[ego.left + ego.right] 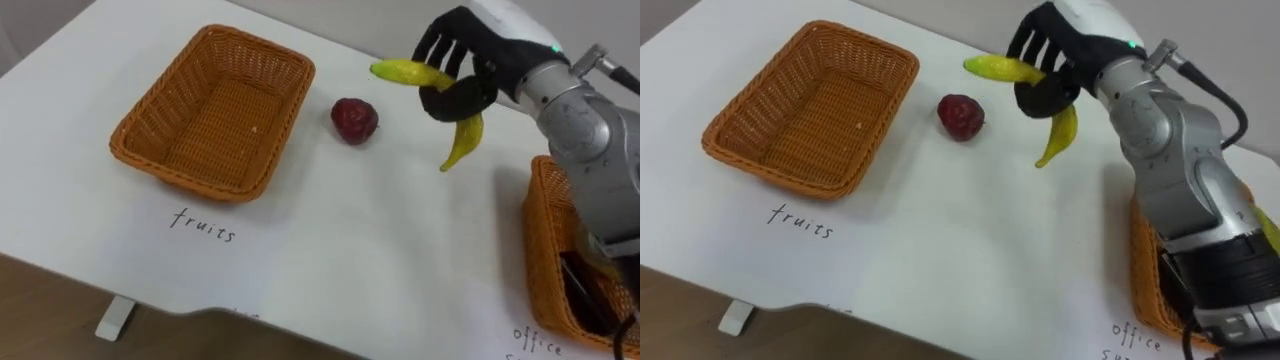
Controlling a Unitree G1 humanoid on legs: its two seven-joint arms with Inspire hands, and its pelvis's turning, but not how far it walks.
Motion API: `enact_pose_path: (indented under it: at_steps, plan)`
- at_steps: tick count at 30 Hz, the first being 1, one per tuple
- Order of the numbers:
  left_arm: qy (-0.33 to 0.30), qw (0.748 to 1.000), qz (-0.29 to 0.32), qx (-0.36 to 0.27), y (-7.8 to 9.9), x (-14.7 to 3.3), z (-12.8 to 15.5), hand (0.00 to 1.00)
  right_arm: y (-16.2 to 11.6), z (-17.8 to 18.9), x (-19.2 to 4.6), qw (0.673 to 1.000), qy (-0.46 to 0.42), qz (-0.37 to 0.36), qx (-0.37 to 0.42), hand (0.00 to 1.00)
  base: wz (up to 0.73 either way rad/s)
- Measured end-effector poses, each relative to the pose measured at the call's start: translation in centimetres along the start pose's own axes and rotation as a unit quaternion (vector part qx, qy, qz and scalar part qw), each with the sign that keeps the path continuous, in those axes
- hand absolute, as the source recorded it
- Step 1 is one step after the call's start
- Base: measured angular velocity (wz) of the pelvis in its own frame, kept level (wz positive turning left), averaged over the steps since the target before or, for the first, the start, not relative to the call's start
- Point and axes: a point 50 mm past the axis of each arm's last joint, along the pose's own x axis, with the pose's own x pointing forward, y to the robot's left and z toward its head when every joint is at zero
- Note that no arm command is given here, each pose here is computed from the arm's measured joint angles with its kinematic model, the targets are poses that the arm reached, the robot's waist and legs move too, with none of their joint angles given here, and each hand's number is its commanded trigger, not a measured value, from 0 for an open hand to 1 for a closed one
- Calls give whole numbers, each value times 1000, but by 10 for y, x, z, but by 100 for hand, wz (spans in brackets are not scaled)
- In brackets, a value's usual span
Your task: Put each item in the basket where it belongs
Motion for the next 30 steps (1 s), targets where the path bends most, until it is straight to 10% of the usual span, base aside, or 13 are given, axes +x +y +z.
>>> enact_pose_path:
  at_steps: [30]
  plan:
    - [-22,999,23,-15,-5,-2,15,0,-11,58,7,995,-94,-4,-19,100,2]
